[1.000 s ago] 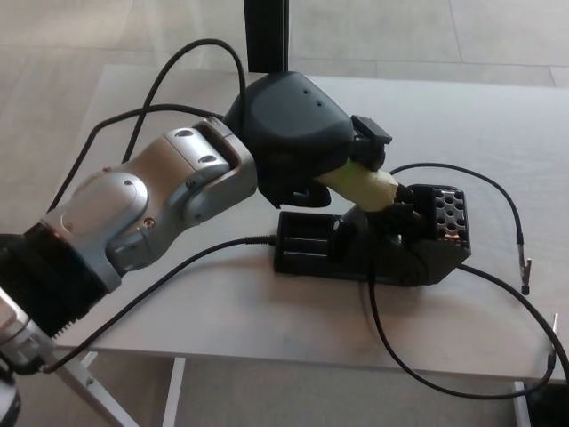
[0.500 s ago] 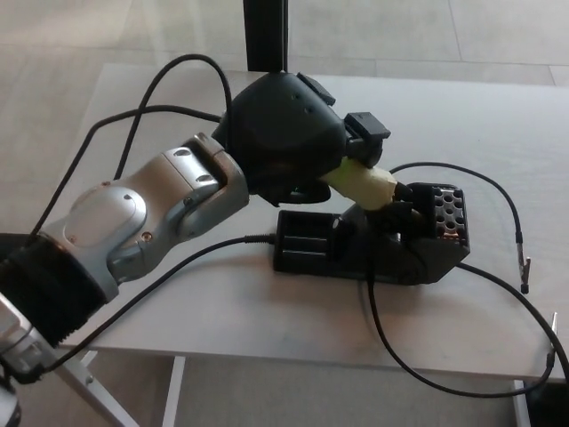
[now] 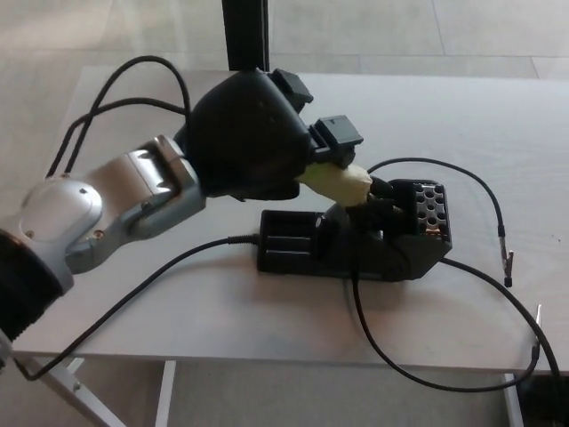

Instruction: Use the left hand of the robot to grab the soldering gun kept on the middle of the table and pull it out of its base and keep it on the left side of the base

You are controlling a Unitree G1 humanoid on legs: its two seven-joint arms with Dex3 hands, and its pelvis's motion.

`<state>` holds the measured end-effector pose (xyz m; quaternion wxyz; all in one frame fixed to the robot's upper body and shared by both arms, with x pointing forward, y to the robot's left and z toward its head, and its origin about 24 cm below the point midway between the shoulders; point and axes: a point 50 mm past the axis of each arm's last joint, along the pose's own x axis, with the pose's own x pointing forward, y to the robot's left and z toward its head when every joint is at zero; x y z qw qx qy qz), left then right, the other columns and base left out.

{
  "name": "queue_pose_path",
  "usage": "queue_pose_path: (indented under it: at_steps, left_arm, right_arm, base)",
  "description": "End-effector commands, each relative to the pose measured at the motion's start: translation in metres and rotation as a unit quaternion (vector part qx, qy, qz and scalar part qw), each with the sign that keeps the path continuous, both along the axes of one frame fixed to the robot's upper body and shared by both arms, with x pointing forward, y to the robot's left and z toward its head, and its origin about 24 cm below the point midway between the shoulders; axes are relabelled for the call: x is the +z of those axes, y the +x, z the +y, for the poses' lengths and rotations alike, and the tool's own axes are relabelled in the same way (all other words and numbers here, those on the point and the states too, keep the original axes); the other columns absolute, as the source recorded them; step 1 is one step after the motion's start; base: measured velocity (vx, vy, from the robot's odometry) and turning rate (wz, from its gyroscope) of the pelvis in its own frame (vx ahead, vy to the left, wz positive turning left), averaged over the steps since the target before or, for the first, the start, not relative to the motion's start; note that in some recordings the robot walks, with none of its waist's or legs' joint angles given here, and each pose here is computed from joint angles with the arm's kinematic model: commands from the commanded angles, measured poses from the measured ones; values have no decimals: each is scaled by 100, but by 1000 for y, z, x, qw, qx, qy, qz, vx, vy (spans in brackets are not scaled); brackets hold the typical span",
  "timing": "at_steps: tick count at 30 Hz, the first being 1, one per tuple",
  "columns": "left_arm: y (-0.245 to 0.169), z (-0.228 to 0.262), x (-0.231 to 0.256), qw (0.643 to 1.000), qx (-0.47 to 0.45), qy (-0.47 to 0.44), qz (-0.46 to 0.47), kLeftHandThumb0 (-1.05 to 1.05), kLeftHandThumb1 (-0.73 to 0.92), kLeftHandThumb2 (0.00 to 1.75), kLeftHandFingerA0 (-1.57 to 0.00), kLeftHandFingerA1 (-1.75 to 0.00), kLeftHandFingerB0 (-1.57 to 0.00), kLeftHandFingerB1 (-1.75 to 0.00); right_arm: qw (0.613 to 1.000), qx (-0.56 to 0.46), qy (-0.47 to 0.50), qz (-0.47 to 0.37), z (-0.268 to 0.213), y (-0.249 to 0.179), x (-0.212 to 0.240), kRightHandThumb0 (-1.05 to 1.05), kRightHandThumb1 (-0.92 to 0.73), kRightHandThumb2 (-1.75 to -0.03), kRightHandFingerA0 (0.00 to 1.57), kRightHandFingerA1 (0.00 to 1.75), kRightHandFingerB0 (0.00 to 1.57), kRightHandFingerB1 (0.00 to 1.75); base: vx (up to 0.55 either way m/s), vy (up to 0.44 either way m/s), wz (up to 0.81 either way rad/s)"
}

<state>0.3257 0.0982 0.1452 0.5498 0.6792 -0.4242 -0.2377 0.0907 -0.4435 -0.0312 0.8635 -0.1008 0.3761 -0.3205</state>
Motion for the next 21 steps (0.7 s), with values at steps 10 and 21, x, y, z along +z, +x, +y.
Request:
queue_pose_path:
  at_steps: [10, 21]
  left_arm:
    - [-13, 111, 16, 997, 57, 45, -28, -10, 44, 97, -91, -153, -83, -123]
    - [-33, 132, -3, 995, 102, 4, 3, -5, 44, 98, -89, -152, -82, -131]
  right_arm:
    - [998, -21, -39, -40, -12, 4, 16, -94, -49, -130, 137, 116, 68, 126]
    - [998, -24, -38, -43, -11, 6, 16, -95, -45, -123, 139, 110, 64, 151]
  base:
    - [0, 0, 0]
    - [0, 0, 0]
